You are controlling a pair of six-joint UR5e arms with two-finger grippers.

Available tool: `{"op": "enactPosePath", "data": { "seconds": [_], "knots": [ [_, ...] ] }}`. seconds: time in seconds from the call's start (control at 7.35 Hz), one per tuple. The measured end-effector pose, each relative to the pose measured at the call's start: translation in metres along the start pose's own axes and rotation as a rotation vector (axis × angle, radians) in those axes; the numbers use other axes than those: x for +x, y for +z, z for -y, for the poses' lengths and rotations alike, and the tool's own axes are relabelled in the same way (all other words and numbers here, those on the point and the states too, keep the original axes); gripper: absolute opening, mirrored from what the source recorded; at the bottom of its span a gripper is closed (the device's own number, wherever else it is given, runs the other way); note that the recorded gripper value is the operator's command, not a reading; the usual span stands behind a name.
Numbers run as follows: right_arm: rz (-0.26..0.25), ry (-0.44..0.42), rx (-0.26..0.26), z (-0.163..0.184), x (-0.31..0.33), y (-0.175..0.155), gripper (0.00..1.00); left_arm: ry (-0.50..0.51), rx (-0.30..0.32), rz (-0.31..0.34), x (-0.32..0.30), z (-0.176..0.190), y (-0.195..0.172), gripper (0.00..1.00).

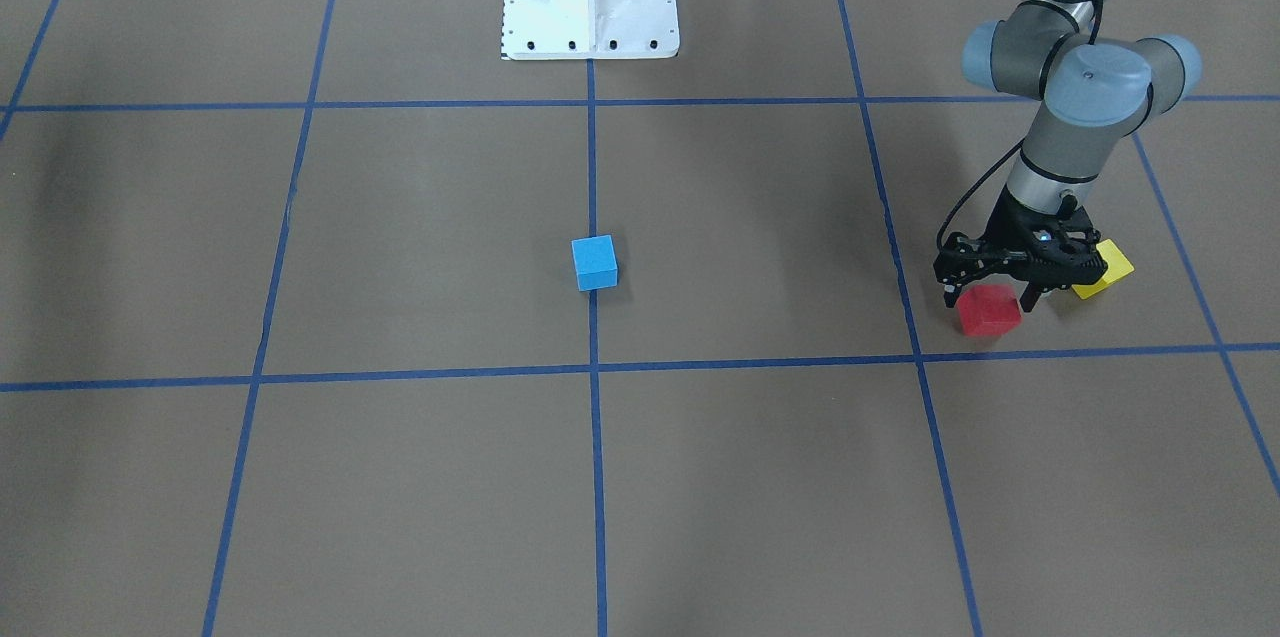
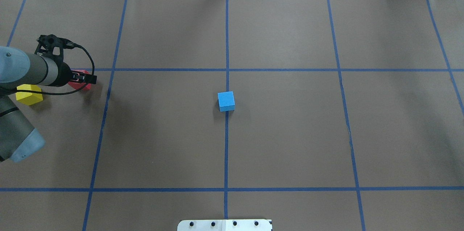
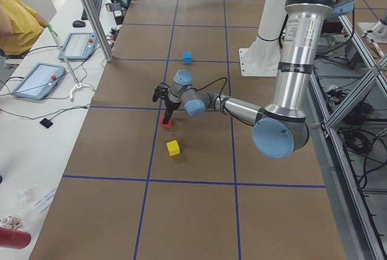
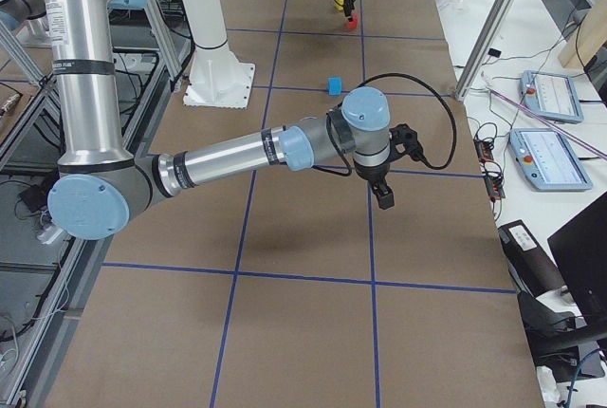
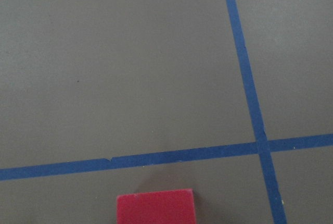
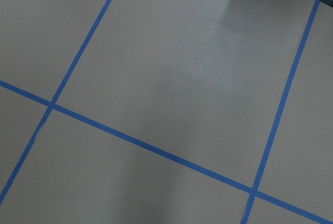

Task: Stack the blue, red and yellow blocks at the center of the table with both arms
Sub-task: 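Reach the left gripper to the red cube and grasp it, then carry the red cube with the left gripper above the blue cube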

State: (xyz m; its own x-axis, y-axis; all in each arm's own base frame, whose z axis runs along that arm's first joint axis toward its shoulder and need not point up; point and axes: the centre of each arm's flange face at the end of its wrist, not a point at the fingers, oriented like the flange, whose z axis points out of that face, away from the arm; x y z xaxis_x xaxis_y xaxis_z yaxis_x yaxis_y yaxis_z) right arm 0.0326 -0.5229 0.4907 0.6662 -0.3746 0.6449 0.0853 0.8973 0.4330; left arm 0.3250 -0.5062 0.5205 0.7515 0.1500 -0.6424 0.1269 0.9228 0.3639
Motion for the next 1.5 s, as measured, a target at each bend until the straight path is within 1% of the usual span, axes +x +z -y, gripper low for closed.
{"op": "enactPosePath", "data": {
  "seconds": [0.14,0.27,0.41,0.54,0.68,0.95,1.09,1.23,1.36,1.5],
  "knots": [
    [-0.001,0.0,0.001,0.001,0.0,0.0,1.0,0.01,-0.007,0.007,-0.004,-0.001,0.008,0.93],
    [-0.002,0.0,0.002,0.003,0.0,0.0,1.0,0.018,-0.012,0.012,-0.007,-0.003,0.013,0.23],
    [-0.004,-0.001,0.004,0.004,0.0,-0.001,1.0,0.022,-0.013,0.013,-0.008,-0.003,0.014,0.0],
    [-0.004,-0.002,0.004,0.005,-0.001,-0.001,1.0,0.024,-0.019,0.003,-0.006,-0.003,0.014,0.0],
    [-0.004,-0.002,0.004,0.005,0.0,-0.001,1.0,0.028,-0.035,-0.027,-0.001,-0.004,0.009,0.0],
    [-0.005,0.0,0.002,0.005,0.001,0.0,0.99,0.037,-0.056,-0.114,0.025,0.005,-0.025,0.0],
    [-0.006,0.005,-0.003,0.004,0.003,0.002,0.99,0.03,-0.061,-0.13,0.048,0.02,-0.047,0.0],
    [-0.007,0.02,-0.017,-0.001,0.009,0.008,1.0,0.004,-0.067,-0.133,0.086,0.046,-0.073,0.0],
    [-0.007,0.042,-0.038,-0.01,0.02,0.017,1.0,-0.046,-0.077,-0.13,0.13,0.073,-0.101,0.0],
    [-0.008,0.061,-0.058,-0.021,0.029,0.025,1.0,-0.105,-0.097,-0.131,0.181,0.091,-0.124,0.0]
  ]
}}
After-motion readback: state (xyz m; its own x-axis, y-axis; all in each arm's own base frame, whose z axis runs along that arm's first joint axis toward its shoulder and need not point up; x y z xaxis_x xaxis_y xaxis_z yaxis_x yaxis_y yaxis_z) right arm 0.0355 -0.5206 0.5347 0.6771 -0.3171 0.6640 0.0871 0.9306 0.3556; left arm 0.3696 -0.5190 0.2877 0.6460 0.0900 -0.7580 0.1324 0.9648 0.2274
